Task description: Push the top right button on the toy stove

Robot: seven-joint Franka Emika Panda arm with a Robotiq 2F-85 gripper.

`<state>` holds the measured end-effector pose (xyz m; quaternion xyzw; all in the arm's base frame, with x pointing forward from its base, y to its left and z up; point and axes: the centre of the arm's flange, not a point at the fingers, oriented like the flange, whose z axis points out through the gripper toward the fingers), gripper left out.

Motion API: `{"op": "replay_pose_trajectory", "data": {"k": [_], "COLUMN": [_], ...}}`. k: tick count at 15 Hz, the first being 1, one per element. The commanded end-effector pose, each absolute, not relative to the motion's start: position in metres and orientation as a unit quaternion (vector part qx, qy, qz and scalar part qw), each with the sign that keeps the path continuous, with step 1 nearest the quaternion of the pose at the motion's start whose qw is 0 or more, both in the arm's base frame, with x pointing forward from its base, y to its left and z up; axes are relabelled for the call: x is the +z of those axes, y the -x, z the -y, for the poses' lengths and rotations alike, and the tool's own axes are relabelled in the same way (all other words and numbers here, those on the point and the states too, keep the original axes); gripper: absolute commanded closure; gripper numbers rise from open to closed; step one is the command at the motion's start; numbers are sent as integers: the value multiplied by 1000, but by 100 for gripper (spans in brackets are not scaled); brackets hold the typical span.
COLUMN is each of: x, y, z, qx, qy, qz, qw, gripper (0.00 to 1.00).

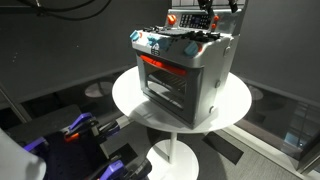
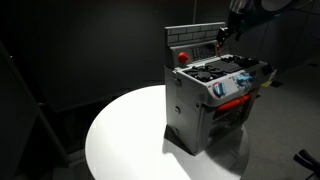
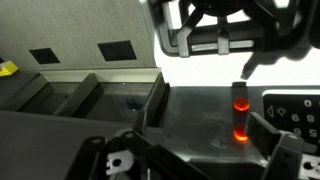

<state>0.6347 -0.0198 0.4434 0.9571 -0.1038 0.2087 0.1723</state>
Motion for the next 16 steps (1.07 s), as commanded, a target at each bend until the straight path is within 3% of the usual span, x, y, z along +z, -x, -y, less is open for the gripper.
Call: {"op": "replay_pose_trajectory", "data": {"k": [1, 16], "x": [446, 448], "y": [-648, -645], "z": [20, 25], "qx": [214, 199], "qy": [-953, -957], "qz": [116, 121], "qw": [180, 170], "gripper": [0, 0]}}
